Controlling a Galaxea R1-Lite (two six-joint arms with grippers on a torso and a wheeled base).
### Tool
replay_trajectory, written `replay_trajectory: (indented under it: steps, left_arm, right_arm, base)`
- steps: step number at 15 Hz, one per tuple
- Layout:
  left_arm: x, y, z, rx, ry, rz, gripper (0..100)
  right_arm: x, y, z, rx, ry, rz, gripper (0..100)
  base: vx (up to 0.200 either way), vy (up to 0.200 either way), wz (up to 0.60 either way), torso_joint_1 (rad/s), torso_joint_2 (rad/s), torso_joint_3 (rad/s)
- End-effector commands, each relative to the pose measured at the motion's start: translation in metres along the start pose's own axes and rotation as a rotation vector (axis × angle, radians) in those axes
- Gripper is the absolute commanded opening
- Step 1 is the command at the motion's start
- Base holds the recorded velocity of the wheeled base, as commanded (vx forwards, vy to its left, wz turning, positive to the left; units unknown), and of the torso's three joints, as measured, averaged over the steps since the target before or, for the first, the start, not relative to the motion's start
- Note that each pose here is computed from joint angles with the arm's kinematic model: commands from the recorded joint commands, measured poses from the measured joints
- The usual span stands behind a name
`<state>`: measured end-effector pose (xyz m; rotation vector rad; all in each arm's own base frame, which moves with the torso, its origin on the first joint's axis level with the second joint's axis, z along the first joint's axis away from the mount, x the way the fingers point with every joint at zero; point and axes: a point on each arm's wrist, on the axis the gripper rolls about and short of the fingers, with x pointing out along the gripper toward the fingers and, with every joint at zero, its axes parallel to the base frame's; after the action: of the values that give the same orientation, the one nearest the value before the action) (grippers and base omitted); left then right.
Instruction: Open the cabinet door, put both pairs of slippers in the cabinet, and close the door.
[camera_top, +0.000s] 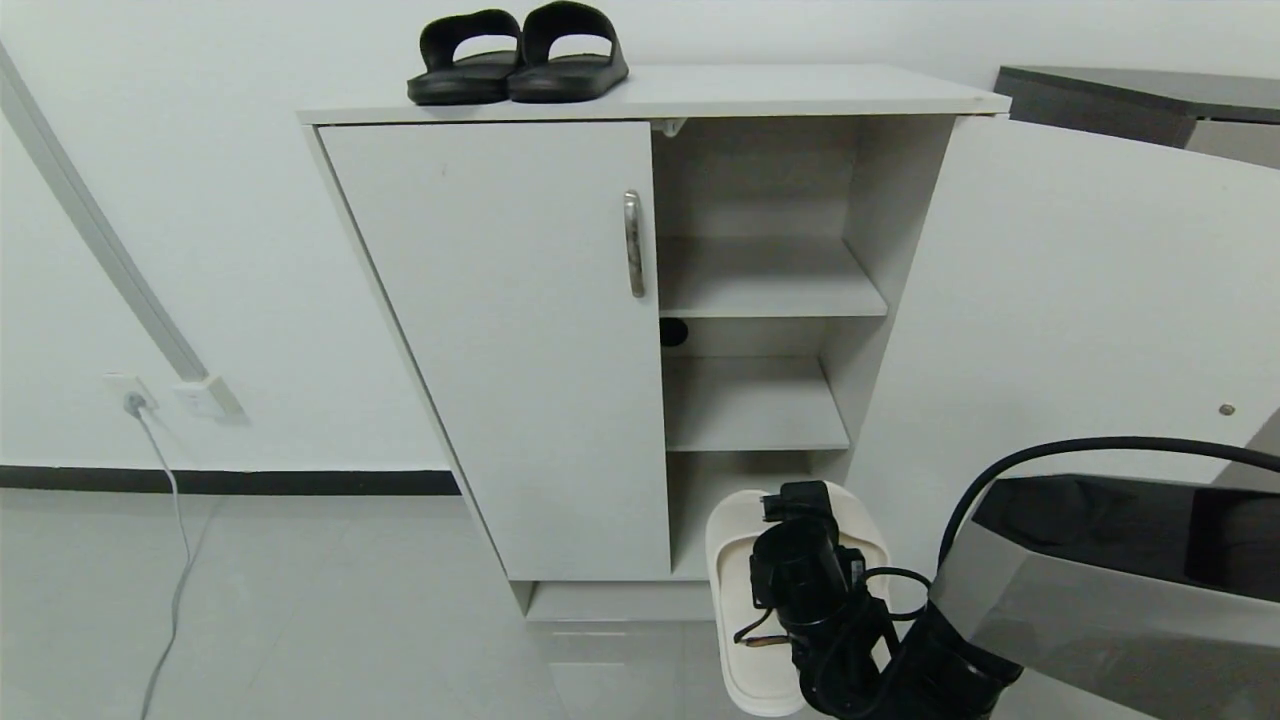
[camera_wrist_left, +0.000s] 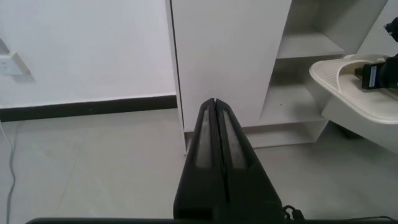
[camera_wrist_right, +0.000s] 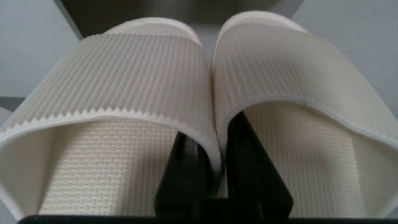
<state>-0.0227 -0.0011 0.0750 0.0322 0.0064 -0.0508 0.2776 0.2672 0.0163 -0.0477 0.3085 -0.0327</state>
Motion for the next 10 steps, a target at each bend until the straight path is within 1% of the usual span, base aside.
replay_trajectory:
  steps: [1,8,10]
  left_arm:
    - [0.000,0.000,0.000,0.000,0.002,0.000,0]
    - [0.000,0.000,0.000,0.000,0.000,0.000,0]
    - [0.000,0.000,0.000,0.000,0.000,0.002,0]
  right_arm:
    - [0.000,0.000,-0.001,0.000,0.001,0.000,0]
    - [0.007,0.005,-0.004,0.001,-0.003,-0.003,0]
    - [0.013,0.008,-0.003,0.017,-0.041,0.003,0]
  base:
    - [0.000,0.000,0.00,0.002,0.01,-0.207]
    - [0.000,0.000,0.00,0.004,0.00,-0.193]
    - [0.000,0.000,0.00,0.002,0.00,-0.154]
